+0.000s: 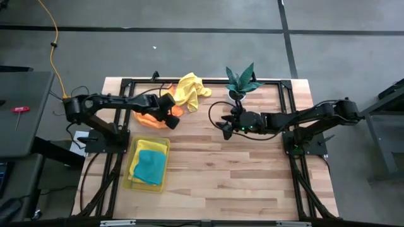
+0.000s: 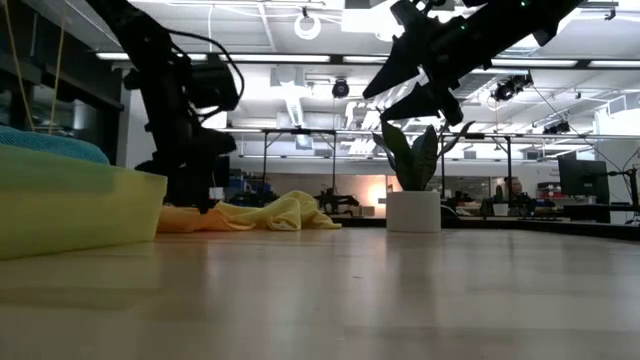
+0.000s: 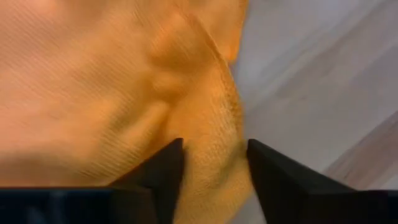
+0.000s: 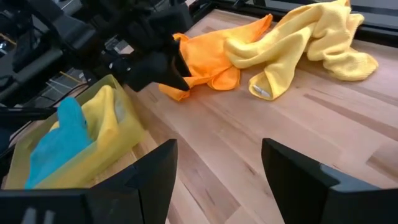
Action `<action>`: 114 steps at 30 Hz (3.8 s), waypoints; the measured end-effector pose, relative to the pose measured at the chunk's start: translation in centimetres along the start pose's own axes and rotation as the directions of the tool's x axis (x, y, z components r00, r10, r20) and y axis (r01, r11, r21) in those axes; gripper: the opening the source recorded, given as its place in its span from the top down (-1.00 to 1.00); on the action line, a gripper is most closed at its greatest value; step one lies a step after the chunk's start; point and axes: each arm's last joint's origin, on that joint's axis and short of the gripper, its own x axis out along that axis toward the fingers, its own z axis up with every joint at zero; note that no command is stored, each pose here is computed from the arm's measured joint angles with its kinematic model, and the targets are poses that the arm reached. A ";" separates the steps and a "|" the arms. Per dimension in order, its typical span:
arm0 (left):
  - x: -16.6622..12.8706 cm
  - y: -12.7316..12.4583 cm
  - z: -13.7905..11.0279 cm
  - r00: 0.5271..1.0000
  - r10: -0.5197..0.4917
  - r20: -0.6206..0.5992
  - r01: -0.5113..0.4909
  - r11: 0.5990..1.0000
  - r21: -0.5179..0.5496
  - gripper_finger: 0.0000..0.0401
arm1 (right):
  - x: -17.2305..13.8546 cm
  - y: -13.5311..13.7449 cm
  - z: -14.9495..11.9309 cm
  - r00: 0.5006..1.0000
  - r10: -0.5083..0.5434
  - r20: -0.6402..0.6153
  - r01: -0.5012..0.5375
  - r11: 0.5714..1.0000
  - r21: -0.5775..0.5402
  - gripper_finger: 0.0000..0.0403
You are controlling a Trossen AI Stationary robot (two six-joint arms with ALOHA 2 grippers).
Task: Fold microfiber towels
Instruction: Move the orange microfiber cloth to the bottom center of the table
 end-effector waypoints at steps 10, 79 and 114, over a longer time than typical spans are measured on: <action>1.5 -5.5 -0.7 0.986 -0.168 0.016 0.168 0.985 -0.023 0.98 | -0.2 0.3 -0.2 0.992 0.100 -0.081 -0.106 0.991 -0.077 -0.12; -8.7 -18.9 3.6 0.737 -0.671 0.087 0.546 0.666 0.507 0.96 | -8.0 0.3 -3.3 0.917 -0.009 -0.400 0.100 0.973 0.207 1.00; -1.2 -18.5 -4.7 0.808 -0.580 -0.099 0.578 0.750 0.322 0.28 | -8.6 4.1 -12.0 0.445 -0.080 -0.892 0.013 0.997 -0.082 1.00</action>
